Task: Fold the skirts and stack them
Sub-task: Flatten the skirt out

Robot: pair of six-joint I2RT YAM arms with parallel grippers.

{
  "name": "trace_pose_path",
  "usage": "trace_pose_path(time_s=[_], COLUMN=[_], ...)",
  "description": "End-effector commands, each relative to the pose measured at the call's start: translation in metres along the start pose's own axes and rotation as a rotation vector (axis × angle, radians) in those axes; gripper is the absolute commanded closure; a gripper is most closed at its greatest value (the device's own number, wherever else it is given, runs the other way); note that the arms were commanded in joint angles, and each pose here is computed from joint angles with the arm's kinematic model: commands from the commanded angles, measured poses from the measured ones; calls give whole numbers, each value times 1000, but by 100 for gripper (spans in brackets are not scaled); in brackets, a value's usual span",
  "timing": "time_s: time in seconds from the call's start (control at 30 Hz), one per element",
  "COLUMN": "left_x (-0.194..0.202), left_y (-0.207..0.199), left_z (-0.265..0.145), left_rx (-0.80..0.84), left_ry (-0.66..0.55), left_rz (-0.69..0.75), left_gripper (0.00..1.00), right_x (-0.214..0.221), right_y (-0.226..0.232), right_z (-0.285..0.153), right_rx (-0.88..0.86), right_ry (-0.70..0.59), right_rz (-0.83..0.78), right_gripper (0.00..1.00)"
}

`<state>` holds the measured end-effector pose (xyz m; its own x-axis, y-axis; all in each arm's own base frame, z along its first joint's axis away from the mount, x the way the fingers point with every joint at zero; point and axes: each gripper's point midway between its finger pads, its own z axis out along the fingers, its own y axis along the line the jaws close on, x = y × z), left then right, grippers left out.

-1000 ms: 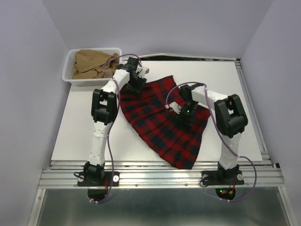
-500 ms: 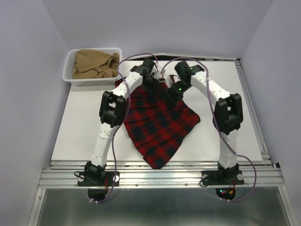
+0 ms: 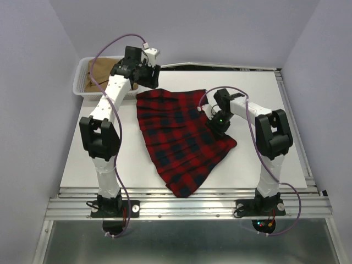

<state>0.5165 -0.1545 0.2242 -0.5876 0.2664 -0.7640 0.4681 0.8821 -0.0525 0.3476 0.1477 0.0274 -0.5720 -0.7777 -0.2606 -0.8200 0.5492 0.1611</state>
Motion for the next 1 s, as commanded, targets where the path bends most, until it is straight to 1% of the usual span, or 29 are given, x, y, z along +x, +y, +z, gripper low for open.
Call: trace_pose_path(time_s=[0.0,0.03,0.07,0.13,0.2,0.23,0.27,0.3,0.33,0.37,0.47,0.6,0.67,0.73,0.77,0.8,0.83,0.87,0.9,0.93,0.97], left_x=[57,80,85,110,122,126,135,137,129,143,150,152,147,137,126,122,117,109,106,103,98], left_y=[-46,-49,-52,-57,-63,-64,-64,-63,-59,-59,-57,-72,-83,-88,-91,-92,-93,-94,-94,-95,-96], left_z=[10,15,16,23,31,35,44,48,54,65,84,93,86,78,69,64,59,52,49,46,41], left_rx=[135,147,158,185,203,203,205,203,184,188,172,207,241,264,271,277,281,276,275,275,280], left_ry=[129,179,179,230,261,273,306,320,313,361,408,433,422,391,353,335,316,285,274,262,242], left_rz=[10,-1,-4,-24,-17,-15,-4,7,24,23,60,114,144,148,152,153,156,164,166,175,185], left_gripper=[36,37,38,39,39,39,39,39,39,39,41,41,42,42,42,42,42,42,42,42,42], right_x=[48,52,60,60,49,47,40,41,42,42,55,77,75,57,39,24,5,-6,-36,-49,-59], right_y=[9,12,17,28,35,51,57,70,74,83,103,130,133,118,92,76,57,34,8,-9,-29], right_z=[20,25,31,33,25,18,9,2,-2,-6,-18,-27,-37,-41,-56,-64,-74,-84,-112,-125,-140], right_rx=[5,0,-24,-72,-114,-194,-228,-284,-303,-326,-397,-475,-471,-385,-286,-234,-177,-149,-82,-60,-57], right_ry=[119,127,146,149,125,123,106,110,106,107,118,158,142,83,5,-53,-130,-191,-299,-356,-425], right_rz=[24,53,73,118,145,164,166,175,169,154,133,75,62,55,61,77,120,183,184,205,289], right_gripper=[53,53,54,54,54,54,54,54,53,53,52,52,50,49,45,43,41,36,34,34,26])
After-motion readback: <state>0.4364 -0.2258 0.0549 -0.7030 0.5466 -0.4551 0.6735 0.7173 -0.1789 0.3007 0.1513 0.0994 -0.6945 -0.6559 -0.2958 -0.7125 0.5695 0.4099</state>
